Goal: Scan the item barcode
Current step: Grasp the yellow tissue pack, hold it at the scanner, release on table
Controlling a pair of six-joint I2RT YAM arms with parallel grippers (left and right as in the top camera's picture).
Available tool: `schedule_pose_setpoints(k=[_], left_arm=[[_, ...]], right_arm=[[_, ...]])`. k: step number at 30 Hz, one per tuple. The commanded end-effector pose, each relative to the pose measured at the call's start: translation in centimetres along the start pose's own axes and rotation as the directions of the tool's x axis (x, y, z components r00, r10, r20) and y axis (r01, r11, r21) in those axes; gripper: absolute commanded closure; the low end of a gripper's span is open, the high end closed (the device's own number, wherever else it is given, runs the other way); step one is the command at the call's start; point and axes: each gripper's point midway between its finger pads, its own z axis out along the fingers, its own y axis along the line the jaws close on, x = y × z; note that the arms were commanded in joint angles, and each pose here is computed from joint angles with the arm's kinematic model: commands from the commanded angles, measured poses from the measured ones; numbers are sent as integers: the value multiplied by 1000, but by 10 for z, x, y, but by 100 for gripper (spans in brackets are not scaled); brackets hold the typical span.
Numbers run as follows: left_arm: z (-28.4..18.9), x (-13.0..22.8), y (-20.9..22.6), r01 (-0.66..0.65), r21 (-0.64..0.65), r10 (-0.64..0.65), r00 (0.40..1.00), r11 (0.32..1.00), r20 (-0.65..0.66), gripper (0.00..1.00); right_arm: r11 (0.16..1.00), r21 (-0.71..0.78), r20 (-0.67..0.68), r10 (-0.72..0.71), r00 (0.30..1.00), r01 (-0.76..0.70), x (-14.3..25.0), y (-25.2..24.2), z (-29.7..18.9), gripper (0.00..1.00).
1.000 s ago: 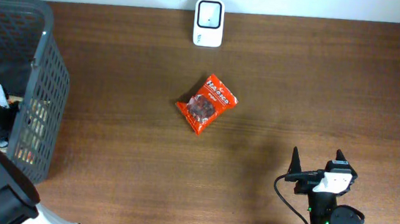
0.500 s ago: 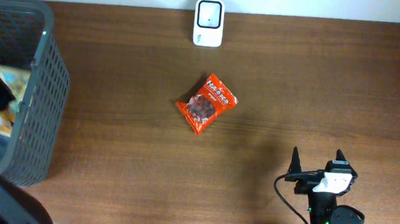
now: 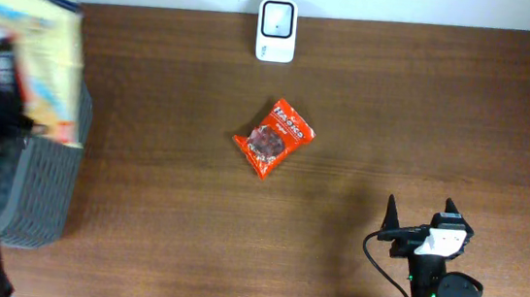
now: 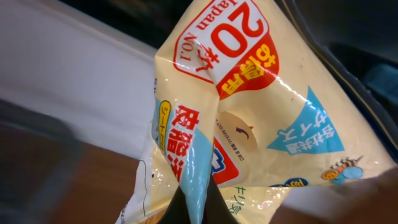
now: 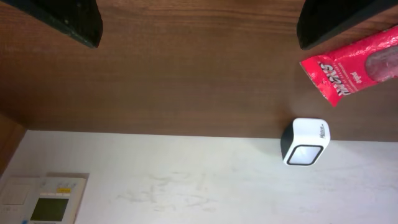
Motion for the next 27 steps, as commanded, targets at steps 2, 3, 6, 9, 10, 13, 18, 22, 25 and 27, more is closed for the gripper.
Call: schedule_pose_setpoints(k=[2, 3, 6, 9, 10, 13, 18, 22, 25, 27], left_arm=[[27, 56, -57, 102, 189, -57, 972, 977, -226, 100], [33, 67, -60, 105, 174, -58, 965, 979, -256, 100], [67, 122, -57, 73, 46, -50, 920, 996, -390, 100], [92, 175, -60, 23, -2, -21, 856, 1000, -517, 100], [101, 198, -62, 4, -12, -10, 821, 1000, -571, 100], [124, 260, -69, -33, -10, 17, 721, 999, -693, 100], [157, 349, -75, -82, 6, 54, 589, 997, -806, 100], [181, 413, -91, -92, 65, 105, 541, 994, -834, 100], [192, 443, -95, -104, 87, 129, 531, 991, -838, 100], [199, 458, -88, -133, 73, 133, 529, 988, -838, 100]], right_arm=[[1000, 15, -5, -1, 1000, 1, 4, -3, 0, 1], [1000, 15, -5, -1, 1000, 1, 4, -3, 0, 1], [1000, 15, -5, -1, 1000, 1, 4, -3, 0, 1], [1000, 15, -5, -1, 1000, 1, 4, -3, 0, 1], [1000, 15, -5, -1, 1000, 1, 3, -3, 0, 1], [1000, 15, -5, -1, 1000, 1, 4, -3, 0, 1], [1000, 15, -5, -1, 1000, 1, 4, -3, 0, 1], [1000, 15, -5, -1, 1000, 1, 3, -3, 0, 1], [1000, 15, -5, -1, 1000, 1, 4, -3, 0, 1], [1000, 15, -5, -1, 1000, 1, 3, -3, 0, 1]])
